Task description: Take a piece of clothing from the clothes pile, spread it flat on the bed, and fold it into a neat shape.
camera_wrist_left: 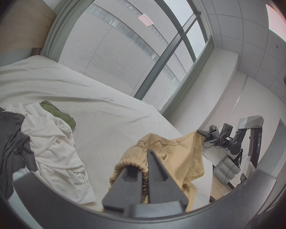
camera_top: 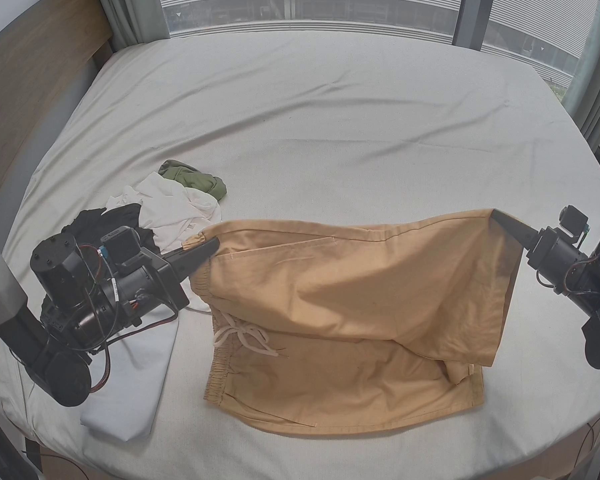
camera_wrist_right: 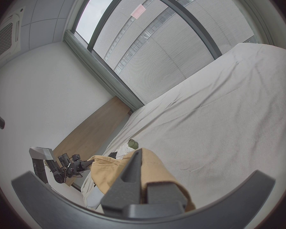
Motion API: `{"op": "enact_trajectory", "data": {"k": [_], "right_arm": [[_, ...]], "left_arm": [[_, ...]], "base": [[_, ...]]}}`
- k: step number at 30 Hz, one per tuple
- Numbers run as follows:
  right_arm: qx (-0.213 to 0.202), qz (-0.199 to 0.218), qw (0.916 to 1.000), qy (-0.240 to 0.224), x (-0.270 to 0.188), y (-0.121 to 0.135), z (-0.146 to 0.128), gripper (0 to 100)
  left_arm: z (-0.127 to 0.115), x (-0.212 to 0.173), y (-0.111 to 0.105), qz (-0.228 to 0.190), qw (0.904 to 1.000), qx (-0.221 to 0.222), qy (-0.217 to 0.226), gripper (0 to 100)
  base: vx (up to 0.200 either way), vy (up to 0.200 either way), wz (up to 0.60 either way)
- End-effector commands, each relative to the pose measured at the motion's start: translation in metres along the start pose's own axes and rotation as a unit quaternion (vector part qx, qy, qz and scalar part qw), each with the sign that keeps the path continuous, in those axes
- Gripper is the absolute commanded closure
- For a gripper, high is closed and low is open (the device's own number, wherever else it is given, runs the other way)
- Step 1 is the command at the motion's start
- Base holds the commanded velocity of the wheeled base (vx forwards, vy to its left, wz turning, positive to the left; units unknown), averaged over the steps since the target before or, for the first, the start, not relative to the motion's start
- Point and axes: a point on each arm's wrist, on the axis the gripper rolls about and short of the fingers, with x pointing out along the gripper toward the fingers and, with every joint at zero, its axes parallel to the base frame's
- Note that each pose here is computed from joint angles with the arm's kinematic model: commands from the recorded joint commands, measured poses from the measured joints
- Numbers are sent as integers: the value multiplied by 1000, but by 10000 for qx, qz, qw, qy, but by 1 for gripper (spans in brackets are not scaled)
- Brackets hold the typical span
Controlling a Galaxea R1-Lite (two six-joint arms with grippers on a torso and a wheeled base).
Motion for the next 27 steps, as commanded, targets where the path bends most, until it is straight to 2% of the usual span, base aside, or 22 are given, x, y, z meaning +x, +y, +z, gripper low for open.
{"op": "enact_trajectory", "data": {"k": [1, 19, 27], "right_arm": [[-43, -56, 10000, -70, -1, -4, 4, 100], [-166, -143, 9995, -240, -3, -9, 14, 100], [-299, 18, 9990, -346, -7, -2, 24, 100]], "left_arm": [[8, -2, -4, -44, 9999, 64, -129, 100], [15, -9, 2, 103, 9996, 79, -234, 100], [19, -13, 3, 145, 9994, 106, -295, 100]], "base": [[0, 0, 0], [0, 0, 0], [0, 0, 0]]}}
